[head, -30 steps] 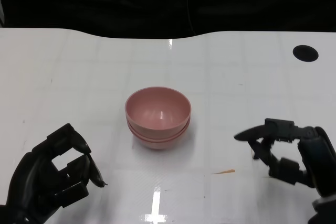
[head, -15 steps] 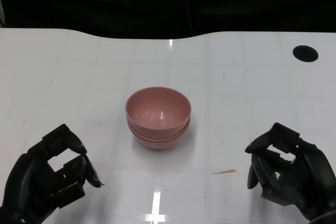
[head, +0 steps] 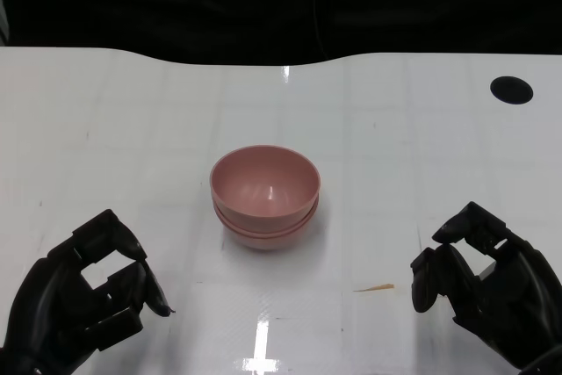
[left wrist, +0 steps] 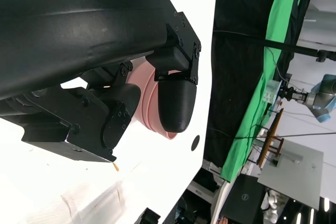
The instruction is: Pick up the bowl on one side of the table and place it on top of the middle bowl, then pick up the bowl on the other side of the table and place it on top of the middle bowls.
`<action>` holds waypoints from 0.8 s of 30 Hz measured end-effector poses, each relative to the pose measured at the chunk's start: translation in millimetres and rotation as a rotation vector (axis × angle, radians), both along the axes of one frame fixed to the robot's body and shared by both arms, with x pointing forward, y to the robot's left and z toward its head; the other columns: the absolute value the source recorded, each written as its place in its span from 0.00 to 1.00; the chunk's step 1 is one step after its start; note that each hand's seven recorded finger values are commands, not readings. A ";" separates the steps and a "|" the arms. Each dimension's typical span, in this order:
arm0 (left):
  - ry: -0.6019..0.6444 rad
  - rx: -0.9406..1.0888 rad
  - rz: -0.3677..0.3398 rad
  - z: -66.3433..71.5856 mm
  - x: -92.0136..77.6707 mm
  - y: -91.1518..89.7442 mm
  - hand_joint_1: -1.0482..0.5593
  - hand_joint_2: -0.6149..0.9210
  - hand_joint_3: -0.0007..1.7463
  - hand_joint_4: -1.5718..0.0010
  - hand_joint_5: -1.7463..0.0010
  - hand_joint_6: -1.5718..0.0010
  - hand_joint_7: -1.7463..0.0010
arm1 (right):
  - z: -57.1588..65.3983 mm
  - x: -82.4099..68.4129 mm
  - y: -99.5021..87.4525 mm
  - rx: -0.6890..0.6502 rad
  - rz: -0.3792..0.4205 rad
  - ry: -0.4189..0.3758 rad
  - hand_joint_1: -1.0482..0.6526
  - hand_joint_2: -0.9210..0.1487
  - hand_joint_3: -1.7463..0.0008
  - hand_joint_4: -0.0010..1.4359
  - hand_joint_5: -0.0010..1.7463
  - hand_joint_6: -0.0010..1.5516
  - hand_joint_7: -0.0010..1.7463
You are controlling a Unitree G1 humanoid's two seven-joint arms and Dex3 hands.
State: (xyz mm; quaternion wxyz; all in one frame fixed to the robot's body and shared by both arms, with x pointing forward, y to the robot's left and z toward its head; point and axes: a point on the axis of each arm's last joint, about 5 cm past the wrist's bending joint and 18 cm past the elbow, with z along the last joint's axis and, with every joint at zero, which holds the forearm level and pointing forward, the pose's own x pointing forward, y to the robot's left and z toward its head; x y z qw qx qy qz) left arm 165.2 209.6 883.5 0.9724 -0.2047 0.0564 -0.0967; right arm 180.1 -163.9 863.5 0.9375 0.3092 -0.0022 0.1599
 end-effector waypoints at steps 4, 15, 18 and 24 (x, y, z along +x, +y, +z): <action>0.005 -0.005 -0.002 -0.3 0.0 -0.2 0.73 0.94 0.74 0.49 0.00 0.62 0.00 | 0.8 -0.6 0.4 0.001 -0.023 0.006 0.58 0.38 0.33 0.62 1.00 0.56 0.80; 0.009 -0.030 -0.006 -0.6 -0.1 -0.8 0.72 0.91 0.77 0.49 0.00 0.62 0.00 | 3.2 -1.9 -3.1 -0.009 -0.033 0.018 0.59 0.35 0.34 0.61 1.00 0.54 0.82; 0.003 -0.027 -0.003 -0.4 -0.1 -0.7 0.72 0.90 0.79 0.49 0.00 0.62 0.00 | 2.8 -2.2 -5.1 -0.009 -0.037 0.025 0.60 0.37 0.33 0.62 1.00 0.55 0.82; -0.004 -0.024 0.000 -0.2 -0.1 -0.6 0.72 0.91 0.79 0.49 0.00 0.62 0.00 | 1.8 -3.5 -3.5 -0.017 -0.041 0.030 0.59 0.35 0.35 0.61 1.00 0.53 0.83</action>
